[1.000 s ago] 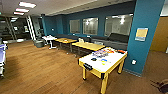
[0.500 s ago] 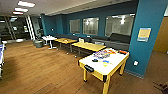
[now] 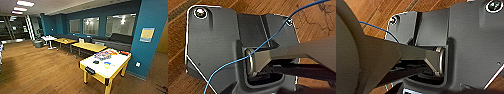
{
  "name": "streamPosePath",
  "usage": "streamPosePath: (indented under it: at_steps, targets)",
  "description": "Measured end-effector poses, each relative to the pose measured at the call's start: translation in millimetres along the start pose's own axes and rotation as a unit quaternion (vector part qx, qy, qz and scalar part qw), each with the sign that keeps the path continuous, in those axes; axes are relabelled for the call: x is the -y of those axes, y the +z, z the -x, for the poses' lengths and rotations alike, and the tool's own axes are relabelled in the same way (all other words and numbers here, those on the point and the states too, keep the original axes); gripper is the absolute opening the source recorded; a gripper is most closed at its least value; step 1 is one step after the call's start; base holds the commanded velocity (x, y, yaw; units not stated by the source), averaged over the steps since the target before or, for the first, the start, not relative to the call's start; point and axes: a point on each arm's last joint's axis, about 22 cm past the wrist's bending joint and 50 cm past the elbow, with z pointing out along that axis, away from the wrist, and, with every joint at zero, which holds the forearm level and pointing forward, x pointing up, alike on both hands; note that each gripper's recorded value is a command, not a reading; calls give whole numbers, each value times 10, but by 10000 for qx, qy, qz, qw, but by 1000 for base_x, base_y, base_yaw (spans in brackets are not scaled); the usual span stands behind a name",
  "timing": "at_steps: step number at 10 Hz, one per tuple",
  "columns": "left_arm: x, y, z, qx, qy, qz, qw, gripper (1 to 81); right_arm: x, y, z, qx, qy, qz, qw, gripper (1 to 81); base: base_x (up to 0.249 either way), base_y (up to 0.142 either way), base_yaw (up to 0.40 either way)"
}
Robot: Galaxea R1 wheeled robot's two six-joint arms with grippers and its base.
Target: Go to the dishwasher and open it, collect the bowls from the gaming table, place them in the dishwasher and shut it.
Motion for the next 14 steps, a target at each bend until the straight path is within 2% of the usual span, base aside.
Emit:
streamPosePath:
  at_steps: [2, 5, 6, 8, 9, 12, 14]
  targets:
    - [20, -7, 0, 1, 1, -14, 10000, 811, -20, -8, -20, -32, 6, 9, 10000, 811, 141, 0, 0]
    - [32, -10, -11, -17, 3, -20, 10000, 811, -114, -49, -108, -221, 42, 46, 9997, 811, 135, 0, 0]
    - [47, -16, -7, -12, 4, -29, 10000, 811, -139, -58, -120, -238, 121, 60, 9996, 811, 133, 0, 0]
    - [43, -15, -7, -12, 4, -27, 10000, 811, -164, -65, -135, -286, 434, 84, 9986, 811, 133, 0, 0]
    - [47, -16, -8, -15, 4, -29, 10000, 811, -169, -68, -151, -323, 485, 86, 9983, 811, 133, 0, 0]
    - [47, -16, -8, -16, 4, -29, 10000, 811, -169, -68, -153, -327, 495, 86, 9982, 811, 133, 0, 0]
    - [39, -15, -35, -88, 4, -21, 10000, 811, -183, -74, -147, -327, 492, 95, 9982, 811, 133, 73, 0]
